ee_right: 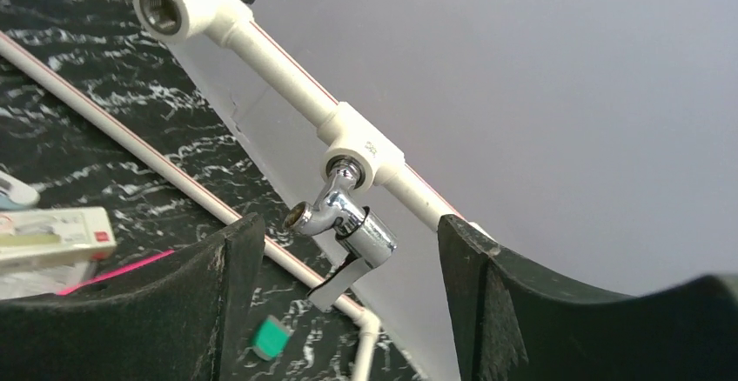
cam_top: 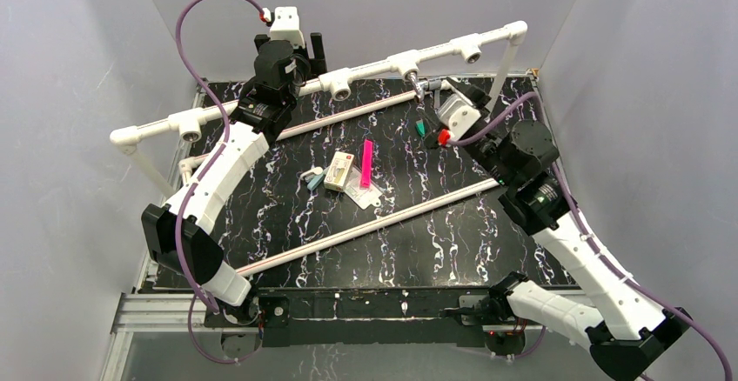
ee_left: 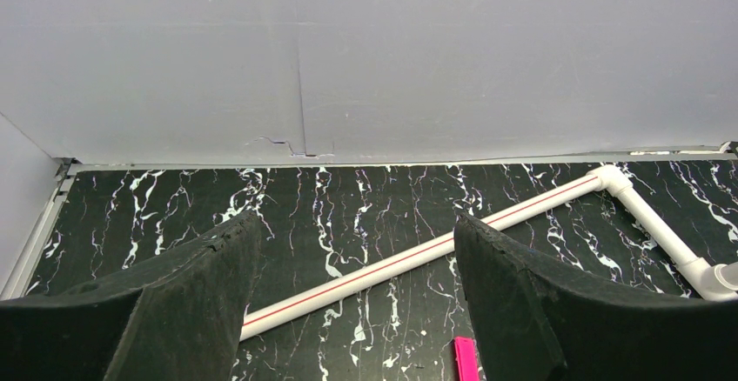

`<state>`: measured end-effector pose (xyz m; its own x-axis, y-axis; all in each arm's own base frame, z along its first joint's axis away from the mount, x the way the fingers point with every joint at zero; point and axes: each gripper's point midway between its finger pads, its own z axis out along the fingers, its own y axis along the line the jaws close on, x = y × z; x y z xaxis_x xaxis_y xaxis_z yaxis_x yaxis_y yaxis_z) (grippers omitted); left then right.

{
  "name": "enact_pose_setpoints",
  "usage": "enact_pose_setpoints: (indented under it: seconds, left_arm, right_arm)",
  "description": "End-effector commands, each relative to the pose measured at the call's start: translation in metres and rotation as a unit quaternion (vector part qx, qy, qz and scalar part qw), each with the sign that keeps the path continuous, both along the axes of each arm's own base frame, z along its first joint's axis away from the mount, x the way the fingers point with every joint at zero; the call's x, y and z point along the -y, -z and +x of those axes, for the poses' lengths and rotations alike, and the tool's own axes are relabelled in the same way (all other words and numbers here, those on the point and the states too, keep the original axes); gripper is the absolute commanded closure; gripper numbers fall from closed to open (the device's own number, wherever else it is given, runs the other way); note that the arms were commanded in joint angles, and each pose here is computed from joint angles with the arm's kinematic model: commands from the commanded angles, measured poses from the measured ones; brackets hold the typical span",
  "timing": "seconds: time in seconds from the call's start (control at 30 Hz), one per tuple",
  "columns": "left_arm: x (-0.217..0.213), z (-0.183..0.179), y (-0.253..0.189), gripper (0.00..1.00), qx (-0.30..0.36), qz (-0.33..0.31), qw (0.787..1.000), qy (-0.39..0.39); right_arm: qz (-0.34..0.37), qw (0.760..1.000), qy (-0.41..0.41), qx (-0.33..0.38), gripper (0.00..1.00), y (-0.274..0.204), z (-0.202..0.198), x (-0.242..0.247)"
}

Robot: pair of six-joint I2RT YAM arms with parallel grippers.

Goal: Install the water faucets

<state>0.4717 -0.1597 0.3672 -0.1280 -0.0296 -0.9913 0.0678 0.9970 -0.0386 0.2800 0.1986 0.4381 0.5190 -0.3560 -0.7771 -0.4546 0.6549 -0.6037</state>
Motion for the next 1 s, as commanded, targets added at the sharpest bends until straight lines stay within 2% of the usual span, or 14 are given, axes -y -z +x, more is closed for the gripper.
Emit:
enact_pose_setpoints:
  seconds: [0.0, 0.5, 0.97]
  left_arm:
    - [0.027, -0.023, 0.072, 0.21, -0.113, 0.049, 0.990, 0.063]
    - [0.025, -0.023, 0.071, 0.21, -0.111, 0.053, 0.991, 0.060]
    - [0.026, -0.020, 0.073, 0.21, -0.113, 0.057, 0.990, 0.059]
  right_arm:
    - [-0.096, 0.992, -0.013, 0.081, 0.20, -0.006, 0.002, -0.008]
    - [-0.206, 0.968, 0.022, 0.141, 0.20, 0.005, 0.039, -0.020]
    - [-0.273, 0.927, 0.133, 0.220, 0.32, -0.001, 0.076, -0.012]
